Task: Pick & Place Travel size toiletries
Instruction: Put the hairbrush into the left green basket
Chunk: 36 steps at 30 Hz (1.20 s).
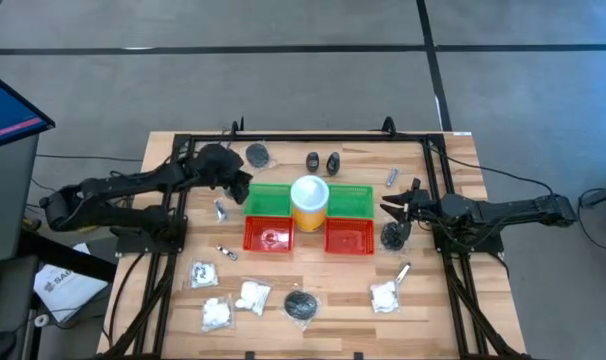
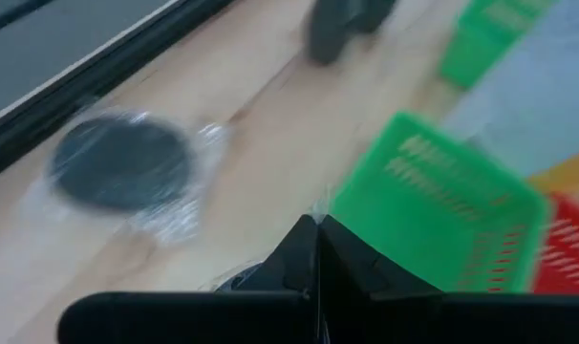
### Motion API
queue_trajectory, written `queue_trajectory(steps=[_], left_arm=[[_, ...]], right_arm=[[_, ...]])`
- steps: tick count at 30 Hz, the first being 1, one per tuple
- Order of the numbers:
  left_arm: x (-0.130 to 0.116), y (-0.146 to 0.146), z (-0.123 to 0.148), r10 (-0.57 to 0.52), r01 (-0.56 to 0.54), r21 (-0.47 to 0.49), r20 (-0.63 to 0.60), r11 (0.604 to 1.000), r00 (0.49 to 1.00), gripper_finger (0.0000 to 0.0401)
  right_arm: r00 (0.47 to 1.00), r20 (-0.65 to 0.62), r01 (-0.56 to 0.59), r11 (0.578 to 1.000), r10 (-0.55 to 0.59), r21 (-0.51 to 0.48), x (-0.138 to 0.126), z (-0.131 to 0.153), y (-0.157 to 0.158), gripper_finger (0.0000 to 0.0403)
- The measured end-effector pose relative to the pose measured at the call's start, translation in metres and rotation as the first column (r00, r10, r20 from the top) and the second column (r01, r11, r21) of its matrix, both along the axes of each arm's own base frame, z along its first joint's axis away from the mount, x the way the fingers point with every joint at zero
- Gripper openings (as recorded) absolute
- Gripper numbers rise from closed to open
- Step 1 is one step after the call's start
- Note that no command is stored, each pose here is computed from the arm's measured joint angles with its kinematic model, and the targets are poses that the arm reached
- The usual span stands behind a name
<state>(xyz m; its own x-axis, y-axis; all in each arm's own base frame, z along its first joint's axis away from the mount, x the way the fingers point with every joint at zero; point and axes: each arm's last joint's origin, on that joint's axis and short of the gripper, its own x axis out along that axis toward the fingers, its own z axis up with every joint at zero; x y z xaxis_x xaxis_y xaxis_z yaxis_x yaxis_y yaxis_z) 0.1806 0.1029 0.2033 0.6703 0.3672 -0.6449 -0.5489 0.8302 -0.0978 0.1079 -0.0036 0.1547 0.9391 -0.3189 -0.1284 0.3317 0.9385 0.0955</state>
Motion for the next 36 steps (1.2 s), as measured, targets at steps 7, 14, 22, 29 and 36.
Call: queue_trajectory(steps=[7,14,22,29,36], left_arm=[[0.026,-0.014,0.005,-0.077,0.066,0.093,0.118,0.993,0.99,0.0],[0.051,-0.015,-0.009,-0.099,0.078,0.142,0.146,0.987,0.984,0.0],[0.064,-0.009,-0.027,-0.06,0.041,0.149,0.123,0.988,0.991,0.0],[0.067,-0.008,-0.03,-0.061,0.04,0.154,0.131,0.987,0.989,0.0001],[0.067,-0.009,-0.03,-0.063,0.041,0.155,0.135,0.987,0.989,0.0023]], right_arm=[[1.0,0.0,0.0,1.0,0.0,0.0,0.0,0.0,0.0,0.0109],[1.0,0.0,0.0,1.0,0.0,0.0,0.0,0.0,0.0,0.0109],[1.0,0.0,0.0,1.0,0.0,0.0,0.0,0.0,0.0,0.0109],[1.0,0.0,0.0,1.0,0.0,0.0,0.0,0.0,0.0,0.0109],[1.0,0.0,0.0,1.0,0.0,0.0,0.0,0.0,0.0,0.0109]])
